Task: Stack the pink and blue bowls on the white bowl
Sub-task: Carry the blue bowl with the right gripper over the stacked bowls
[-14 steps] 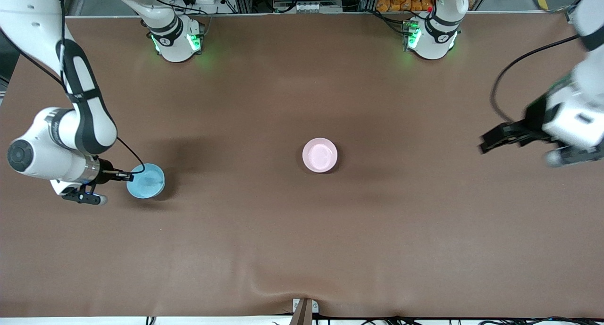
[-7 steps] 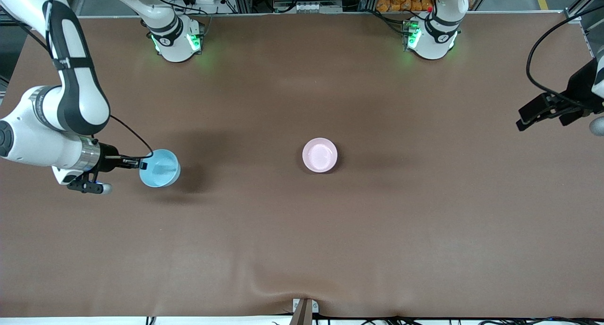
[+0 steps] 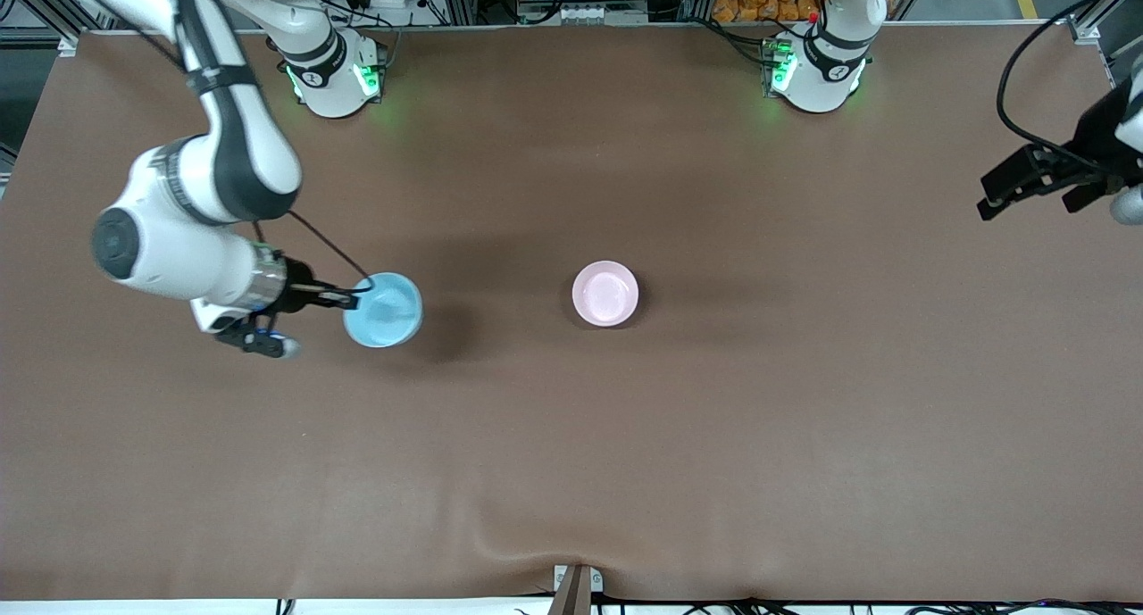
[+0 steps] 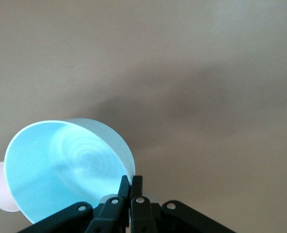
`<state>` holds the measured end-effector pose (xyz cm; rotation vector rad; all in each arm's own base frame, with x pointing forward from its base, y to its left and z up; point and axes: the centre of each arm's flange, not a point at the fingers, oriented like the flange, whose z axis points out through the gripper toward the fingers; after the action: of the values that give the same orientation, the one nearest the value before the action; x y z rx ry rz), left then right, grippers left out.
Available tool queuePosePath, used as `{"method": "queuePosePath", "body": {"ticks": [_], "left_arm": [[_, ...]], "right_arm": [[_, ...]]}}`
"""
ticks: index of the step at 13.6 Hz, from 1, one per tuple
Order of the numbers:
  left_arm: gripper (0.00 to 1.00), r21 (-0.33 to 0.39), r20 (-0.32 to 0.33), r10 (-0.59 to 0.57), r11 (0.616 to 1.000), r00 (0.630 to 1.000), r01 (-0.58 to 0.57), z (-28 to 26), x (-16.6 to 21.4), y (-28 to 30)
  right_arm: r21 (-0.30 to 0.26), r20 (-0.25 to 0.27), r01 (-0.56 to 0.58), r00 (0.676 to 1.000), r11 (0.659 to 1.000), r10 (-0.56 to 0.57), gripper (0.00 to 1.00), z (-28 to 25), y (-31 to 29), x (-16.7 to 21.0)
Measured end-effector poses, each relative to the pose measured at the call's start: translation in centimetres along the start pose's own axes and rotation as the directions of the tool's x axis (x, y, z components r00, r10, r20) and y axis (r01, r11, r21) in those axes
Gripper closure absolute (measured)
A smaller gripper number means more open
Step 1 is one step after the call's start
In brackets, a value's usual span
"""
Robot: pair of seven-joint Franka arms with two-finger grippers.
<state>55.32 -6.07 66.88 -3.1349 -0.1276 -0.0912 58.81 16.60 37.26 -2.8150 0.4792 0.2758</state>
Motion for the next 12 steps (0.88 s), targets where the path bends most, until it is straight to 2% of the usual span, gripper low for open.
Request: {"method": "queuePosePath", "body": {"ticks": [4,9,12], "left_arm": [[0.00,0.014,0.025,-0.013,1.000,1.000,0.012,0.2,-1.0,-0.7],[0.00,0.015,0.029,0.009,1.000,1.000,-0.009,-0.6,-2.4,0.3],[0.00,0.015,0.028,0.015,1.000,0.999,-0.016,-0.7,-2.8,0.6]], "right_arm": [[0.034,0.017,-0.157,0.988,0.987,0.156,0.98,2.1,-7.0,-3.6],[0.044,-0.008,-0.272,0.962,0.961,0.273,0.98,8.5,-15.1,-7.8],[0.069,-0.028,-0.319,0.946,0.945,0.322,0.98,11.5,-18.5,-10.2]]}}
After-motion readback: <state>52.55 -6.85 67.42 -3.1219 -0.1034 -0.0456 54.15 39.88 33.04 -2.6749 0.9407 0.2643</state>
